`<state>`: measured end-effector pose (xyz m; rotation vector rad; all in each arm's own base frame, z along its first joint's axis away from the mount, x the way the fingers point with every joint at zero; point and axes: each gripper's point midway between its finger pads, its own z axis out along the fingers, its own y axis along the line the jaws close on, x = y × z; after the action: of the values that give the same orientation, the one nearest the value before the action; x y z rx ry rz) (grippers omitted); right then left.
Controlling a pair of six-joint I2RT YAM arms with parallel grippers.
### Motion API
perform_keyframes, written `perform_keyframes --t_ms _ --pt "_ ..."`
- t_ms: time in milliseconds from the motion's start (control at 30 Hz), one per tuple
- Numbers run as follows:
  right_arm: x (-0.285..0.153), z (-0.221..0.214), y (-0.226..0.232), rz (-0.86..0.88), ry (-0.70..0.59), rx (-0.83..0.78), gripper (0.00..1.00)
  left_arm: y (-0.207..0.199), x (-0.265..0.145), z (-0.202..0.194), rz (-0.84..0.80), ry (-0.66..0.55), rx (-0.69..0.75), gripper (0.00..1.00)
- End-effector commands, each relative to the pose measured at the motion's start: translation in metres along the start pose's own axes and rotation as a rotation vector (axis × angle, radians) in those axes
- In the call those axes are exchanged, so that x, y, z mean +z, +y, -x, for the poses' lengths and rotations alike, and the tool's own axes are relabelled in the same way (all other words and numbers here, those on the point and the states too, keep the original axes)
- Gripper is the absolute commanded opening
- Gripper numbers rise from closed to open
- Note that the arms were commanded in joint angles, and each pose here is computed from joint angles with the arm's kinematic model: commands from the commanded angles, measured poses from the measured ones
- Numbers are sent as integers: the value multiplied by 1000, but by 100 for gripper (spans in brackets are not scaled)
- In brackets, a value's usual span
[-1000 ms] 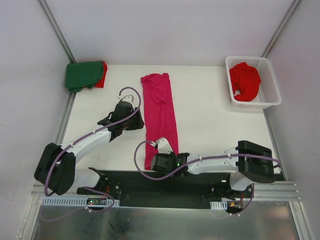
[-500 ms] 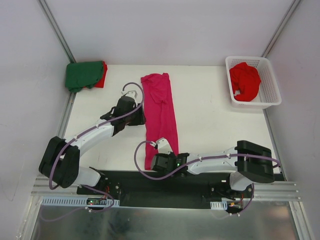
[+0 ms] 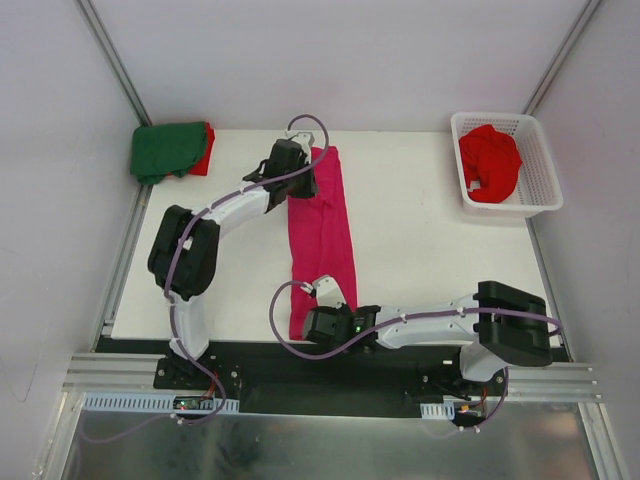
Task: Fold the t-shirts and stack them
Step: Rotate the tshirt 90 degrees
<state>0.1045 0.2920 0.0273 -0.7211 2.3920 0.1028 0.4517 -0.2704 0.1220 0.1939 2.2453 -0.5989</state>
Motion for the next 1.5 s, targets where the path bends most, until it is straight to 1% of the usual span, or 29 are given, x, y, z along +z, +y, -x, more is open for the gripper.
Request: perform_keyframes --t_ms 0,33,67,133,200,433,700,733,833,1267,1467 --pt "-12 7 -4 6 -12 30 1 3 24 20 -52 -15 17 0" --pt "-13 7 -5 3 -9 27 1 8 33 15 -46 4 8 0" --pt "-14 8 -3 8 -12 29 1 9 36 20 -49 -5 -1 0" --pt "-15 9 -3 8 -10 30 1 16 44 18 -45 8 -14 0" --pt "-15 9 -2 8 -8 30 1 20 48 22 -40 3 -27 0" --pt "-16 11 2 14 -4 28 1 42 65 16 -23 31 -87 0" --pt "-20 12 1 10 -4 24 1 54 84 -3 -35 94 -173 0" --pt "-20 12 0 8 -4 25 1 57 86 -13 -26 124 -190 0" --pt "-23 13 -1 6 -8 27 1 60 91 -23 -28 153 -218 0" --pt "-52 30 -13 -1 -63 51 1 63 95 -27 -22 184 -263 0" --pt "-58 27 -17 -19 -62 52 1 65 94 -29 -16 187 -262 0"
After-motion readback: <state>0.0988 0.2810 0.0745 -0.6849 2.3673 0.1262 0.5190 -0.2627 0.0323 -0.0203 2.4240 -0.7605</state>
